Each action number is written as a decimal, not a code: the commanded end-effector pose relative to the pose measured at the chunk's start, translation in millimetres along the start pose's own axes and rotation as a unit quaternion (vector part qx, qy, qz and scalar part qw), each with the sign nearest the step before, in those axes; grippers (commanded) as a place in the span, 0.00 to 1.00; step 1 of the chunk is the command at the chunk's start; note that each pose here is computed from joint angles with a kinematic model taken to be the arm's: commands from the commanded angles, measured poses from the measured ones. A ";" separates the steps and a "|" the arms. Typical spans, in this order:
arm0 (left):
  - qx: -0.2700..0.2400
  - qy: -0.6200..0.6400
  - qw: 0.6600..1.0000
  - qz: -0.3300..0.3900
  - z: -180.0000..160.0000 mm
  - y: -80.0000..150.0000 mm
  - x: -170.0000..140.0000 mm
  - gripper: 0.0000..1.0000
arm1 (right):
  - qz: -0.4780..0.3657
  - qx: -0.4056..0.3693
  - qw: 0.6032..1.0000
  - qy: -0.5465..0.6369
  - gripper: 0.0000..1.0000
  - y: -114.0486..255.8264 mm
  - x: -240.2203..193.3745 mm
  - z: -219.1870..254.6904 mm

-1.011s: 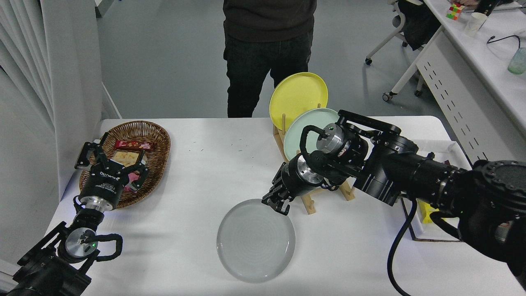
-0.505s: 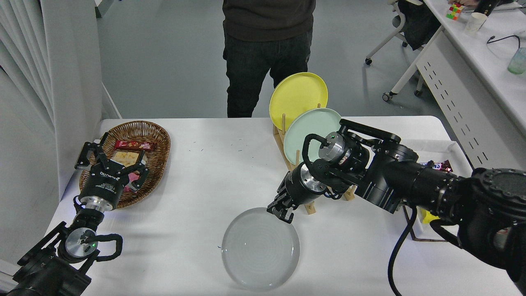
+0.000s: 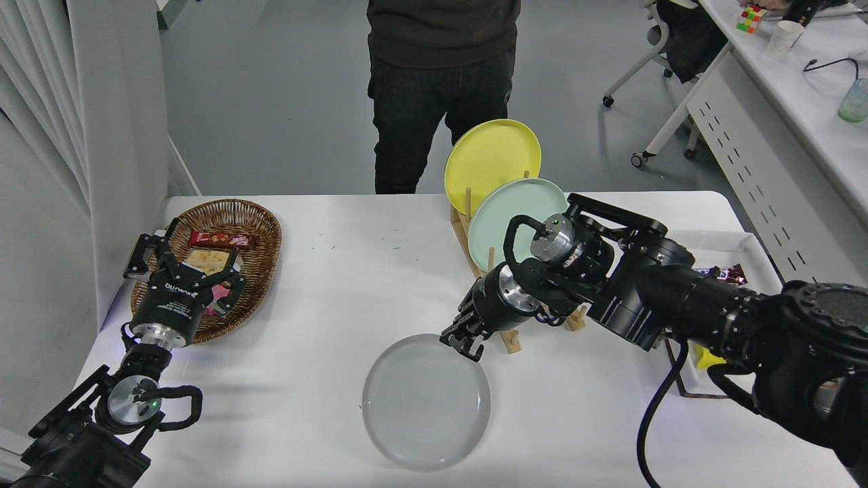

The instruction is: Place the plate on the table

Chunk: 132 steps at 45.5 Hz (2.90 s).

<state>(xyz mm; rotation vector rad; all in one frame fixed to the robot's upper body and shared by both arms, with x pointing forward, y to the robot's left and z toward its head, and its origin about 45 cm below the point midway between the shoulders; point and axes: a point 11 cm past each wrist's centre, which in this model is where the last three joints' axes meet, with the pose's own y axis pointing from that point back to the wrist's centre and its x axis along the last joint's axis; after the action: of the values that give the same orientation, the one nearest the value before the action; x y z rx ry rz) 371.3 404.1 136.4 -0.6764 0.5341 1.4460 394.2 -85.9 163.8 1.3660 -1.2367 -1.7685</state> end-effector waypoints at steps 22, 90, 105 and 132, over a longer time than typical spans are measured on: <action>0.000 0.000 1.000 0.000 -0.1 0.0 -0.1 0.98 | 0.009 -0.012 1.000 -0.015 0.00 -10.2 13.3 5.2; 0.000 0.000 1.000 0.000 -0.1 0.0 -0.1 0.98 | 0.017 0.005 0.999 -0.029 0.29 -5.3 20.4 -9.0; 0.000 0.000 1.000 0.000 -0.1 0.0 -0.1 0.98 | -0.039 0.021 0.999 0.026 1.00 11.4 -9.9 -16.1; 0.000 0.000 1.000 0.000 0.1 0.0 -0.1 0.98 | -0.145 0.007 0.981 0.128 1.00 92.6 -105.8 -12.5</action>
<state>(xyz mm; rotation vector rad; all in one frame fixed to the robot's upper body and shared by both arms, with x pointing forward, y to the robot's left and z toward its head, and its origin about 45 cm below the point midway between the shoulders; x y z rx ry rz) 371.4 404.1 136.5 -0.6768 0.5341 1.4459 430.7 -57.7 240.4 1.7194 -1.0970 -1.7121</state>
